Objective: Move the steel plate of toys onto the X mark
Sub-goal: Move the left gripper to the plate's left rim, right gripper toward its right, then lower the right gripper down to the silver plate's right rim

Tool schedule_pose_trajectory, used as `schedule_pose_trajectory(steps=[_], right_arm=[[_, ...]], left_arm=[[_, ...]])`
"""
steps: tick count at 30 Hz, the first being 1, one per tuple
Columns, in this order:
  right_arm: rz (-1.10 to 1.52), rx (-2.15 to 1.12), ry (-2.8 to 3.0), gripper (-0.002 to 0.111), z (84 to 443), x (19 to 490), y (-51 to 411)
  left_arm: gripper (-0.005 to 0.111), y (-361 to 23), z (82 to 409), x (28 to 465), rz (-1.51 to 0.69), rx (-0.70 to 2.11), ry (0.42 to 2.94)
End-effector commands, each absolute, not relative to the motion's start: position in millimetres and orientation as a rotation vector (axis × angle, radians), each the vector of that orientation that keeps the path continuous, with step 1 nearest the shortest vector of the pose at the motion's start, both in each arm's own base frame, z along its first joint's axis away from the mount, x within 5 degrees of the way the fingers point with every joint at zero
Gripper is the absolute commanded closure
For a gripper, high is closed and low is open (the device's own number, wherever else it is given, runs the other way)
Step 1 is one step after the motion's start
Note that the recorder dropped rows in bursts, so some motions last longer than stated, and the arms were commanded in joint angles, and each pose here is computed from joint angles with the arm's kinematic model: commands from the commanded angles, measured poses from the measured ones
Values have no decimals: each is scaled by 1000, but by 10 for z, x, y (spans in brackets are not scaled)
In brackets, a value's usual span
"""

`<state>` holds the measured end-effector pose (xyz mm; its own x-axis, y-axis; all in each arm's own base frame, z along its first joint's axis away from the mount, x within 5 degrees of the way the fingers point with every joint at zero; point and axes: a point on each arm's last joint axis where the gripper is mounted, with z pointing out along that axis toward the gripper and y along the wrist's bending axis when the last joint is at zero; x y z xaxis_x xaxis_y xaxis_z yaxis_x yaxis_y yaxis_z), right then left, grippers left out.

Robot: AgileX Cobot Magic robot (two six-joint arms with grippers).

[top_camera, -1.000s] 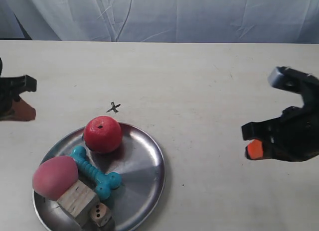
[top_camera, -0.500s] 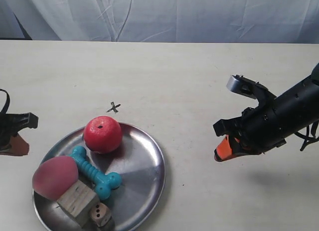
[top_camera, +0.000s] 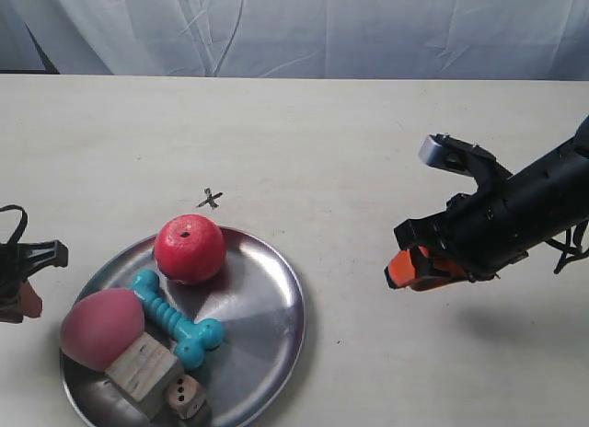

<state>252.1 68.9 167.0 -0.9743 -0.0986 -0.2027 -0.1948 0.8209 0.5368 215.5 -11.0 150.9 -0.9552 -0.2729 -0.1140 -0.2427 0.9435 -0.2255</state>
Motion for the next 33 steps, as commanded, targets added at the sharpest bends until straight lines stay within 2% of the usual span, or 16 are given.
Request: schedule_pose_trajectory(steps=[1, 12, 21, 33], right_arm=[[877, -241, 2830, 66, 1682, 2534, 694], [875, -235, 2855, 66, 1597, 2554, 691], [1023, -225, 2855, 66, 1457, 2585, 762], [1025, -225, 2873, 66, 1364, 2597, 808]], left_arm=[[87, -121, 1505, 2154, -337, -420, 2951], [87, -151, 1458, 2104, -390, -486, 2945], [87, -183, 1284, 2104, -441, -518, 2993], [87, -237, 1294, 2123, -536, -469, 2974]])
